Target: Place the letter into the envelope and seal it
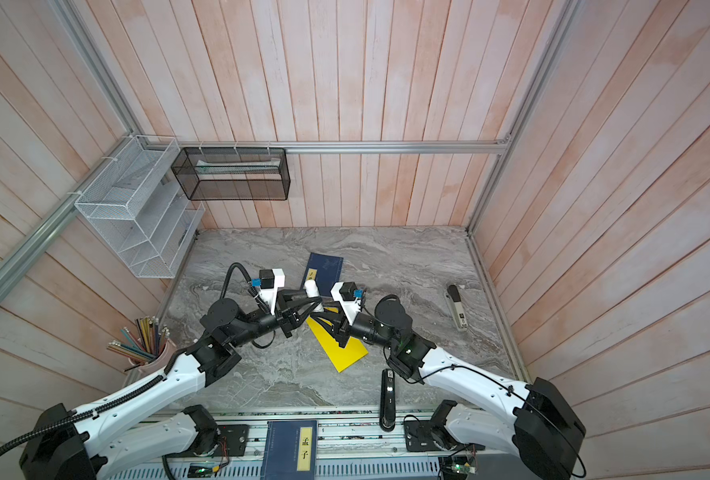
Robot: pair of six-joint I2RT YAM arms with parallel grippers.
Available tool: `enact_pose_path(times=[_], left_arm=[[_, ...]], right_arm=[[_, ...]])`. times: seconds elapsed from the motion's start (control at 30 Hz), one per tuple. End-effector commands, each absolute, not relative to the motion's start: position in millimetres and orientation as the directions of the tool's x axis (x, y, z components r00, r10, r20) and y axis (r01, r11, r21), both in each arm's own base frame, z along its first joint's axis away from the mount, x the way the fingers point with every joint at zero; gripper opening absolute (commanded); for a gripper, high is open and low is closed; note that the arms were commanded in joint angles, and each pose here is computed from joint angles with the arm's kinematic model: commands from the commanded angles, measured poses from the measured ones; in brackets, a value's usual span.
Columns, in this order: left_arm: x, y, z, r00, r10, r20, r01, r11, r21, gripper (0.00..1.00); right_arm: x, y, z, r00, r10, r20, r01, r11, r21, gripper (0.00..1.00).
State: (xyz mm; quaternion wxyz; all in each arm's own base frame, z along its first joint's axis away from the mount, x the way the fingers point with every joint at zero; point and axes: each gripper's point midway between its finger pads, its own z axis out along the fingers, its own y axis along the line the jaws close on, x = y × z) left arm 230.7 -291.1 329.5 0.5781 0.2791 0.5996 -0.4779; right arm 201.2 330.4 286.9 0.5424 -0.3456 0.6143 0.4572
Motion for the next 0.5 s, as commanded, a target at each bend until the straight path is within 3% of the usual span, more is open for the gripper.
enact_pose_path(times=[0.0, 0.47], left_arm=[[234, -287, 334, -0.134, -0.224, -0.965, 0.874, 0.432, -0.221, 0.0], [253, -278, 335, -0.047, -0.233, -0.971, 0.744, 0.641, -0.19, 0.0]], right_arm=[[210, 325, 313, -0.089, 0.129, -0.988, -0.888, 0.44, 0.137, 0.0], [202, 340, 321, 0.055, 0.065, -0.996, -0.721, 0.693, 0.005, 0.0]])
